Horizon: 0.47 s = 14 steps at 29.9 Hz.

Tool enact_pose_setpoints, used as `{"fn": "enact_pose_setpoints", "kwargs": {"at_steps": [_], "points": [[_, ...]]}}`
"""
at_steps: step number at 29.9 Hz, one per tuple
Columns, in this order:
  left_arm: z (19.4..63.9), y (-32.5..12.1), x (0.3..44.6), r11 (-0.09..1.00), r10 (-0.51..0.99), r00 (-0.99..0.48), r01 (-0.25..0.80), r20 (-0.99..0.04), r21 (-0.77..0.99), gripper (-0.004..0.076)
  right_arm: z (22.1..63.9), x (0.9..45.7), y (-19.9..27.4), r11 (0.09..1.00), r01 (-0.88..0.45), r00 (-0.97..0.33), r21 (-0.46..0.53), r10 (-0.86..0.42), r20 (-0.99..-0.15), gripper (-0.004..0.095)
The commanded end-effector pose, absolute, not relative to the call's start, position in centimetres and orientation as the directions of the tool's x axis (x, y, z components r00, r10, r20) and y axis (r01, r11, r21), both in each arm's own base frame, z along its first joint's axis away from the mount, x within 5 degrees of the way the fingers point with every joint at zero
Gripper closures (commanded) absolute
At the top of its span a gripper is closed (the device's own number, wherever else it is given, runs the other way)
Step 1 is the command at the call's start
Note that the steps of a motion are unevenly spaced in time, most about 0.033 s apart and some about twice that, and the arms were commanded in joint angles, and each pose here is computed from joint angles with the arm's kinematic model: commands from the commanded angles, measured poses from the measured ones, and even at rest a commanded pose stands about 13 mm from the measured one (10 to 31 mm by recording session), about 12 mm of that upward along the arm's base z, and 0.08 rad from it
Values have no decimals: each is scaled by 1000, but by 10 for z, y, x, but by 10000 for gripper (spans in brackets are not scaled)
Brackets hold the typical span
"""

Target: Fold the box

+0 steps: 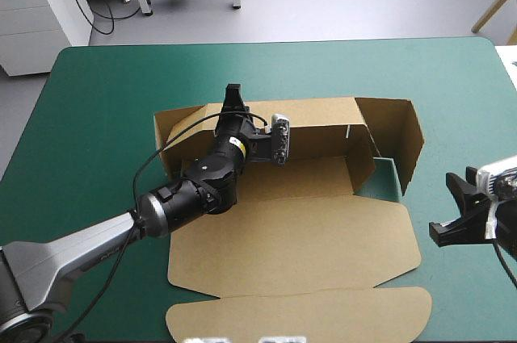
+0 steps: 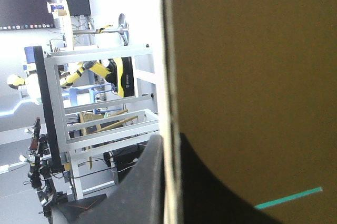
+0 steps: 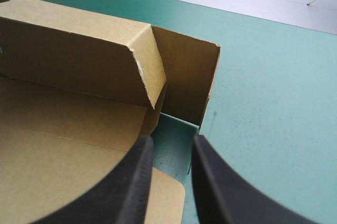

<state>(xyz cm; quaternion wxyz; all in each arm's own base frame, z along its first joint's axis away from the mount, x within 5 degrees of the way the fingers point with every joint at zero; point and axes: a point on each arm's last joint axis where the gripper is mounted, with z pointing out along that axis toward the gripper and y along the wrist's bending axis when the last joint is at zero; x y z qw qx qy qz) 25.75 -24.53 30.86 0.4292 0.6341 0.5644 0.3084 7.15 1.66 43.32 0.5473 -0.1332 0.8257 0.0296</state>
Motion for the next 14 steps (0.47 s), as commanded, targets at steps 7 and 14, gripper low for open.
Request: {"fn": "enact_pose_setpoints", "kwargs": {"at_steps": [7,14], "points": [[305,-257,255,51,960,216,486,-177,873,734,497,94,18,967,-229,-258,-115,-174,-950,156],[305,-259,255,71,954,221,491,-204,868,734,533,159,23,968,-214,-252,-129,-182,-950,155]]}}
